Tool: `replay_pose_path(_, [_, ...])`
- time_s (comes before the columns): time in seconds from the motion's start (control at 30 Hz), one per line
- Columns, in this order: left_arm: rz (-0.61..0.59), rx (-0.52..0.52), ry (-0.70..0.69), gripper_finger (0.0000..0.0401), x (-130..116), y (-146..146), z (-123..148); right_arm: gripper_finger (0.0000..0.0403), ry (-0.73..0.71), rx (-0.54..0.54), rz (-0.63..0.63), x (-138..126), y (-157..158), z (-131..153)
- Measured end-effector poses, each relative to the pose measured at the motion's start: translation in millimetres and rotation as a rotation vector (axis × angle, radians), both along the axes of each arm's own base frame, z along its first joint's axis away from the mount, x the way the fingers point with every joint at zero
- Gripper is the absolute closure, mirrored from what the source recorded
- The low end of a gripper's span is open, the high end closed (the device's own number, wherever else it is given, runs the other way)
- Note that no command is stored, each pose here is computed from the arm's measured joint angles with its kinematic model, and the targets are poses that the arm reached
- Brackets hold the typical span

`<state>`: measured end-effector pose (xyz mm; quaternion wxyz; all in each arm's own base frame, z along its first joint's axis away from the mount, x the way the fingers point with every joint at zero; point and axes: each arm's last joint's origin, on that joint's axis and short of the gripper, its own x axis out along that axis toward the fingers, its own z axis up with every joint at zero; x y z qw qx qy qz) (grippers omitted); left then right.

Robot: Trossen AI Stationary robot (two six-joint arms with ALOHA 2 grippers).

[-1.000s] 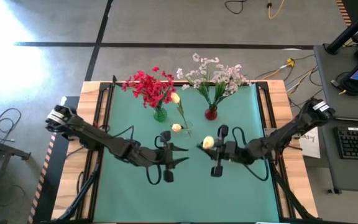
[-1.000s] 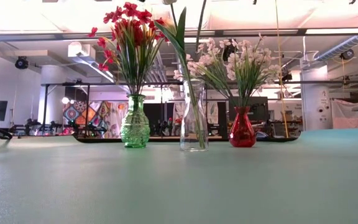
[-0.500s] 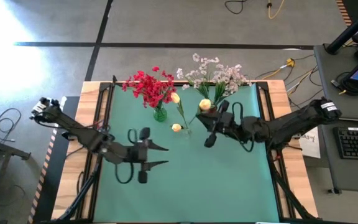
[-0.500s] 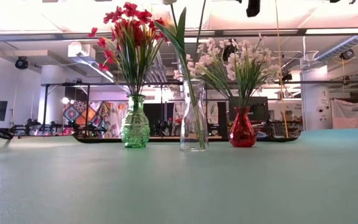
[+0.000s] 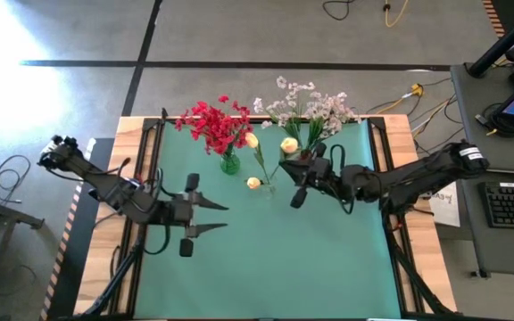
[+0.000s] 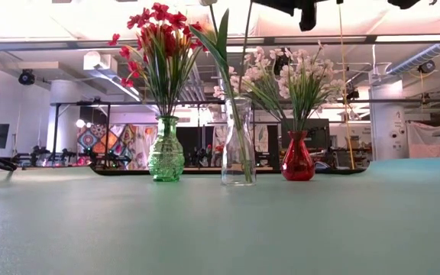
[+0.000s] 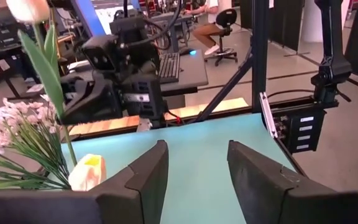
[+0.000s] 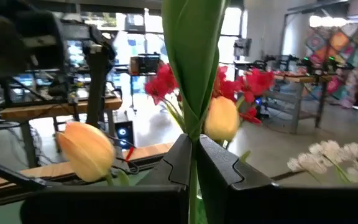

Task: Sort flowers into vase by color
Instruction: Put the yellow flower into the transparent vase

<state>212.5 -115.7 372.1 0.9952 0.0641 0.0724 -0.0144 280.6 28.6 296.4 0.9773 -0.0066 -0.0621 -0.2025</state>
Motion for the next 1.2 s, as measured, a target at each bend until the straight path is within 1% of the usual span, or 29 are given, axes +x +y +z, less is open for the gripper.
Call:
replay_pose_path(0.13, [0.003, 0.002, -0.007, 0.0254, -1.8, 1.2, 1.7, 0.0390, 0.023, 0.013, -0.049, 4.3, -0.9, -7.1])
replay_pose_path(0.3, [0.005, 0.004, -0.006, 0.0260, -1.6, 1.2, 1.6, 0.0390, 0.036, 0.034, -0.051, 8.8, -0.8, -13.9])
replay_pose_path(0.7, [0.003, 0.028, -0.005, 0.0262, -1.1, 0.9, 1.0, 0.0386, 0.045, 0.046, -0.048, 10.0, -0.2, -16.8])
replay_pose_path(0.8, [0.003, 0.028, -0.005, 0.0262, -1.1, 0.9, 1.1, 0.0362, 0.050, 0.060, -0.048, 10.0, -0.6, -18.0])
replay_pose_path(1.03, [0.003, 0.028, -0.005, 0.0262, -1.0, 0.9, 1.0, 0.0274, 0.052, 0.090, -0.066, 10.0, -2.0, -19.6])
replay_pose_path(1.2, [0.003, 0.028, -0.005, 0.0262, -1.2, 1.0, 1.1, 0.0227, 0.061, 0.107, -0.064, 9.9, -1.9, -21.2])
